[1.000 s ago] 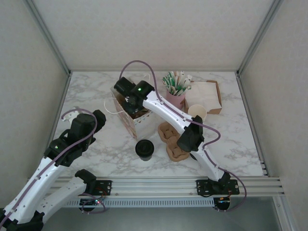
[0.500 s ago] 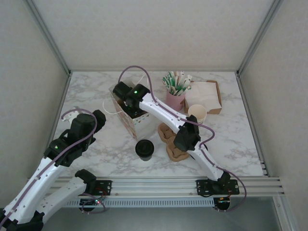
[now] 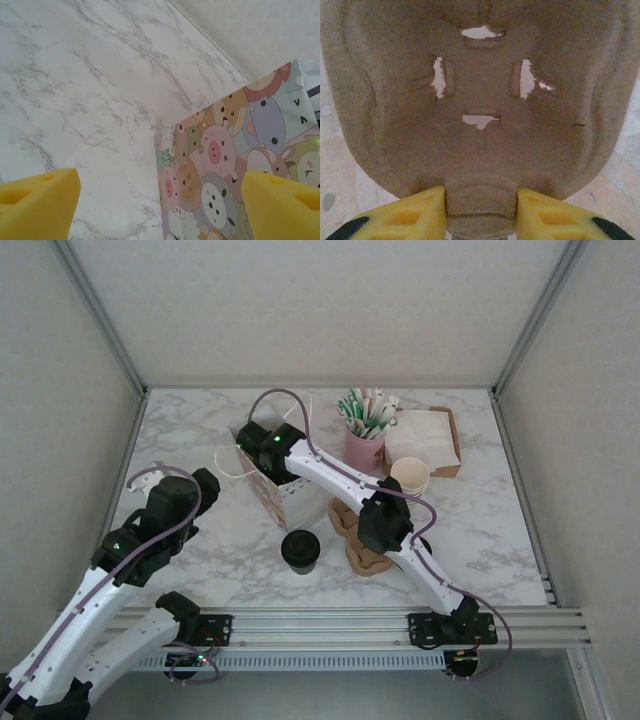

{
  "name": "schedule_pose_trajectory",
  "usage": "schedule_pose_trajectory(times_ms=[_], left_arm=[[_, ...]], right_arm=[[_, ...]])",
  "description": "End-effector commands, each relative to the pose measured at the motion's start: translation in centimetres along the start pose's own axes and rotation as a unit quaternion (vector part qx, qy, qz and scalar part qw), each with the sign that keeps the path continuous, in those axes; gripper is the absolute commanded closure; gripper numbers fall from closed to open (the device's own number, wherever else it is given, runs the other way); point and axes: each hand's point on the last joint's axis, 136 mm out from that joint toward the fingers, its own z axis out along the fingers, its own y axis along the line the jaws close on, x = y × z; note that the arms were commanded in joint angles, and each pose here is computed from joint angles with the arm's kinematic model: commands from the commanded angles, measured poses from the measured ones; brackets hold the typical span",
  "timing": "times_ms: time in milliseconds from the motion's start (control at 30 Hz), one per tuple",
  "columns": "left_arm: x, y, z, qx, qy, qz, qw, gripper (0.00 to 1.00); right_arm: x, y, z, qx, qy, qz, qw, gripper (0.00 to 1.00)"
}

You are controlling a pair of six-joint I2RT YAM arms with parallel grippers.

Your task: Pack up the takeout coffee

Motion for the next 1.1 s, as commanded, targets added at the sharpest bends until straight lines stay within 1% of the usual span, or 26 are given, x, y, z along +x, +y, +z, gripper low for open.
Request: schedule_pose_trajectory(times_ms=[0, 133, 300, 433, 733, 933, 1067], left_arm=[[0.1, 0.8, -0.3, -0.011, 0.000, 0.002, 1.000, 0.16], [0.1, 0.8, -0.4, -0.011, 0.001, 0.001, 1.000, 0.16], [0.1, 0.9, -0.4, -0.010, 0.000, 0.000, 1.000, 0.16], [0.1, 0.9, -0.5, -0.011, 0.000, 0.001, 1.000, 0.16], [0.2, 0.8, -0.4, -0.011, 0.005, 0.000, 1.000, 0.16], [0.3, 0.9, -0.4, -0.010, 0.006, -0.001, 1.000, 0.16], [0.6, 1.0, -0.3, -0.011, 0.011, -0.002, 1.000, 0.15]], right_arm=[[0.6, 0.0, 2.0, 0.002, 0.017, 0.010, 1.000, 0.62], [0.8, 0.2, 2.7, 0.001, 0.022, 0.011, 1.000, 0.60], [0.5, 0.0, 2.4, 0.003, 0.017, 0.016, 1.000, 0.57], [-0.1, -0.3, 1.3, 0.003, 0.003, 0.021, 1.000, 0.48], [-1.3, -0.7, -1.7, 0.001, -0.031, 0.028, 0.999, 0.44], [-2.5, -1.1, -5.1, -0.004, -0.064, 0.037, 0.997, 0.43], [-3.6, -1.4, -8.9, -0.018, -0.108, 0.043, 0.993, 0.42]])
